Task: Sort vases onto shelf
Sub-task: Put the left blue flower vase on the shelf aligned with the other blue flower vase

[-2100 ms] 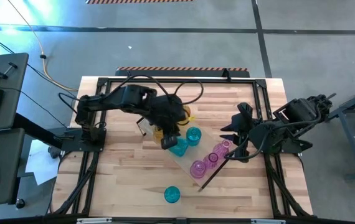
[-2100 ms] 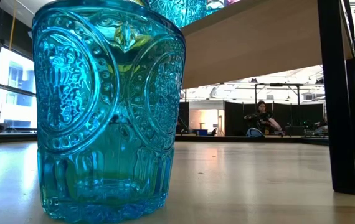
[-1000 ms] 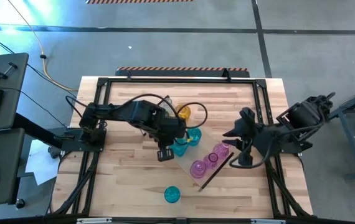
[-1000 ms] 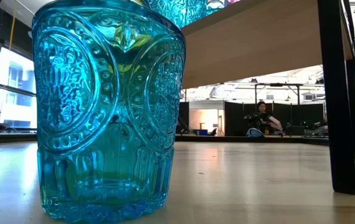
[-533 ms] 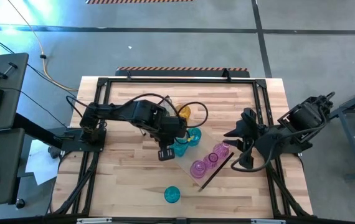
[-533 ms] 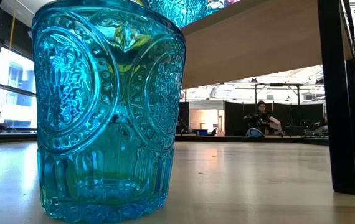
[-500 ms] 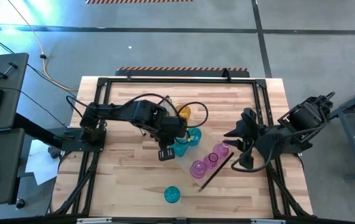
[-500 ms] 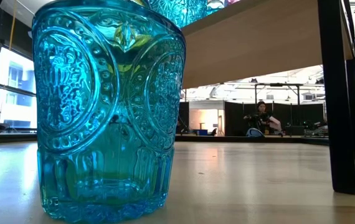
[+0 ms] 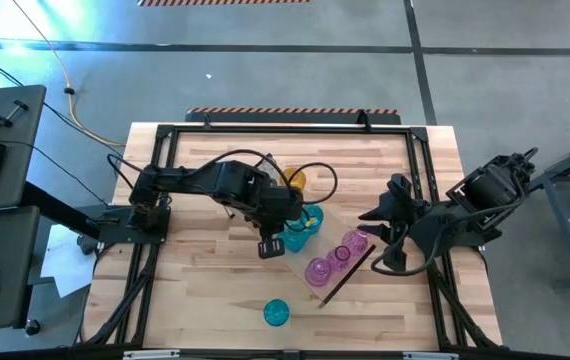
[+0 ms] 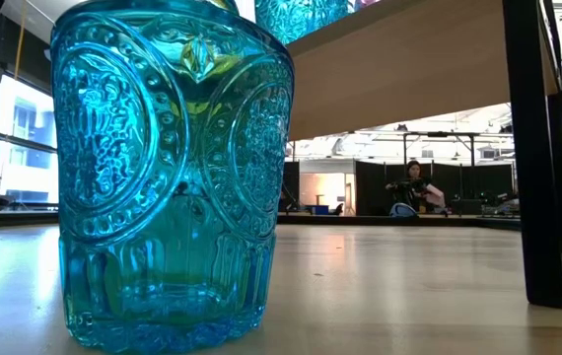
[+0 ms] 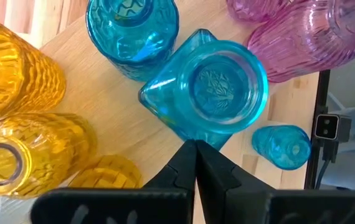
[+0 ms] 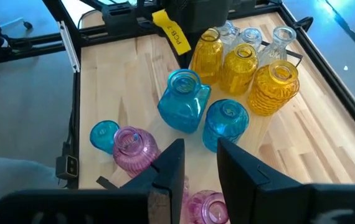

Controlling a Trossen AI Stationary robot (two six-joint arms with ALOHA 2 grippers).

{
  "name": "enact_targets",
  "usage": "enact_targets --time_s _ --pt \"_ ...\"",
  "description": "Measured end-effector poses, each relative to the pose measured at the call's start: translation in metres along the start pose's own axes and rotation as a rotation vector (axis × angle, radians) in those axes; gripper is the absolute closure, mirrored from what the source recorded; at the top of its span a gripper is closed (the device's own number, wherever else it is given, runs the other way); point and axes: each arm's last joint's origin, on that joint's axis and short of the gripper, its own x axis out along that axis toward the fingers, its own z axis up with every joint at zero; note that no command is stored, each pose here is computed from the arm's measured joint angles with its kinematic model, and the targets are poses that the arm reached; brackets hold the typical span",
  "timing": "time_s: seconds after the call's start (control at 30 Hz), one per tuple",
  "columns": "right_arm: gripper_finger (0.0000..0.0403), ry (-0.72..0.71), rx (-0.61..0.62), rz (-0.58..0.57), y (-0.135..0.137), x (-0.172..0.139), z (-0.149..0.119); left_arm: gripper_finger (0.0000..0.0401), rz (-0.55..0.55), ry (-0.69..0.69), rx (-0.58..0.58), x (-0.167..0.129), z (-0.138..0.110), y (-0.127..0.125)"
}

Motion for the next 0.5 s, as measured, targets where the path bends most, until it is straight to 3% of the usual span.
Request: enact_targets --time_s 0.33,0.5 --pt "0.0327 -0.002 0.024 0.002 0.0002 0.0 0.0003 0.0401 0.003 0.004 0.001 -0.0001 -0.0004 0.0005" --pt "0.0327 -0.002 0.043 0.003 0.0002 0.0 0.0002 0.0401 0.059 0.012 -0.035 -0.0092 -0.0091 -0.0028"
